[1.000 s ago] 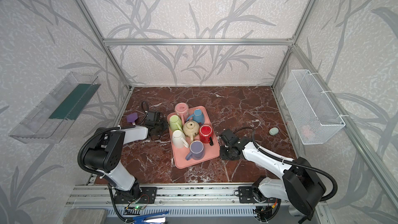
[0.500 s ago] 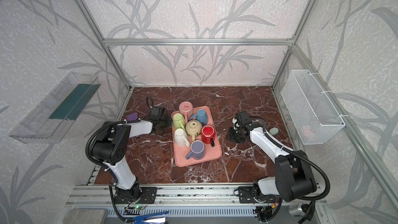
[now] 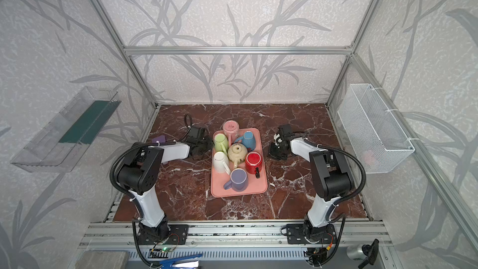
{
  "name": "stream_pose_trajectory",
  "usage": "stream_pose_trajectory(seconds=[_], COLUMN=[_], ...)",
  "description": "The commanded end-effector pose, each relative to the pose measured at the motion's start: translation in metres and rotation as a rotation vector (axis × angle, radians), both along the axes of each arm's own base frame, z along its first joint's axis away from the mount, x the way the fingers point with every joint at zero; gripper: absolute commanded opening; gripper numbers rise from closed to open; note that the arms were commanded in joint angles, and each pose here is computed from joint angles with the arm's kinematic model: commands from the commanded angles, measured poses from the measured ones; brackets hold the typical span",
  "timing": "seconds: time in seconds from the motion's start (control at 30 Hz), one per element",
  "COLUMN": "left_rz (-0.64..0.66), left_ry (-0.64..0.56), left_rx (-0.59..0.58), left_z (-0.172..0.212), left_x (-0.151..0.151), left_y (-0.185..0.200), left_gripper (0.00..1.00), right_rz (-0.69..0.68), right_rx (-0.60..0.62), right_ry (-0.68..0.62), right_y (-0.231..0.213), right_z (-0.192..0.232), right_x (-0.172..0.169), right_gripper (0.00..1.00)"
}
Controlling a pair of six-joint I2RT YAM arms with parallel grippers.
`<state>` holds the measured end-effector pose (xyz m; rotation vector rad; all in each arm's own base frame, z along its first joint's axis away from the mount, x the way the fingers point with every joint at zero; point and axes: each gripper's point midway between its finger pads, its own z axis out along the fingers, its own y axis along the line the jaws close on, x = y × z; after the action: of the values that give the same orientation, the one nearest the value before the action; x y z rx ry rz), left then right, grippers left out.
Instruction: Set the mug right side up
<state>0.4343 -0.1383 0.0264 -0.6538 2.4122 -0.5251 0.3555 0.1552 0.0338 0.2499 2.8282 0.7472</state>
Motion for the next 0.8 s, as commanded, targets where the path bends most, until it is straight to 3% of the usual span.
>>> stream_pose_trajectory(seconds=[0.0, 0.33, 0.6, 0.77], left_rz=[-0.074, -0.088, -0.126, -0.133], left_ry=[0.077, 0.046, 0.086, 0.112], left_rx=[-0.009, -0.011, -0.037, -0.028], left_z=[-0.004, 0.02, 0.01, 0.002], left_x=[-0.026, -0.042, -0.051, -0.054], left_y=[-0.014, -0.009, -0.017, -0.019], left_gripper=[0.18, 0.2, 0.26, 0.22], right_rz=[0.038, 0.09, 0.12, 0.15], right_rx=[-0.002, -0.021, -0.048, -0.092], right_ry=[-0.05, -0.062, -0.04, -0.035], right_y=[0.006, 0.025, 0.034, 0.038], right_z=[0.007, 0.001, -0.011, -0.015], right_x=[0.014, 0.027, 0.026, 0.023], right_gripper=[0.16, 0.2, 0.21, 0.22])
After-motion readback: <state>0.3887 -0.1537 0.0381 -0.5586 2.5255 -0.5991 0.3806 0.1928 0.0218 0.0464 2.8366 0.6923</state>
